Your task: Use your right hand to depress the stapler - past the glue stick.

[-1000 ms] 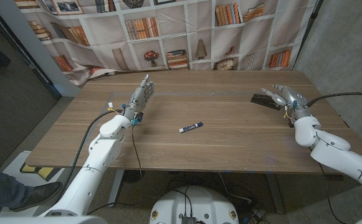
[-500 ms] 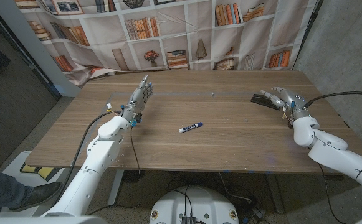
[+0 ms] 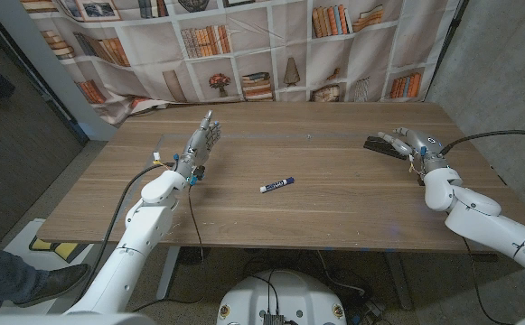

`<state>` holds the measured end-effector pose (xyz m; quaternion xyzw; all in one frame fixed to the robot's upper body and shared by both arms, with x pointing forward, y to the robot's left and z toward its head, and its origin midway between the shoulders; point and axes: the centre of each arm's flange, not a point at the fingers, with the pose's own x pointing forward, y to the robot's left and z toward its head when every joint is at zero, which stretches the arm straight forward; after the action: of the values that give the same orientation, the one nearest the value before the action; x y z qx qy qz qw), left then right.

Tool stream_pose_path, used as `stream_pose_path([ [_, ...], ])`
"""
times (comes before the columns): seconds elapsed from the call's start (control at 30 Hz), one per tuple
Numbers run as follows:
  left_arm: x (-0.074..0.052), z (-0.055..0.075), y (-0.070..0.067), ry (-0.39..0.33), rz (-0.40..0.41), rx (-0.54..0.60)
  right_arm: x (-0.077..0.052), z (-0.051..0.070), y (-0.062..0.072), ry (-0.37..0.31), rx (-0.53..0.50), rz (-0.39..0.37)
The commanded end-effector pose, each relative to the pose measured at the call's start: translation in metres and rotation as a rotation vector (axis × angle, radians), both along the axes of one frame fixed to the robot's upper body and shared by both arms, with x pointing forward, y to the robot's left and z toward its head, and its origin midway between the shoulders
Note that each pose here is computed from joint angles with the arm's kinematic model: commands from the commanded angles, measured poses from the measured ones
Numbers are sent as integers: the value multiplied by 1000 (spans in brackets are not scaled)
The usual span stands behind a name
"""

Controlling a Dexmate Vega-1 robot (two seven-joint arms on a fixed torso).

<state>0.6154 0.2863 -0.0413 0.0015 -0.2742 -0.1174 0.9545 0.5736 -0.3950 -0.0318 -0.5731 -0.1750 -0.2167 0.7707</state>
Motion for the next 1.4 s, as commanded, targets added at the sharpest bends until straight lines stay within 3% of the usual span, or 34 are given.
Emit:
stream_pose_path([
  [0.03, 1, -6, 0, 9, -1, -11, 5, 4, -2, 39, -44, -40],
  [0.7, 2, -6, 0, 13, 6, -12, 19, -2, -14, 83, -47, -99],
  [1.4, 7, -7, 2, 24, 4, -22, 30, -7, -12, 106, -67, -108],
])
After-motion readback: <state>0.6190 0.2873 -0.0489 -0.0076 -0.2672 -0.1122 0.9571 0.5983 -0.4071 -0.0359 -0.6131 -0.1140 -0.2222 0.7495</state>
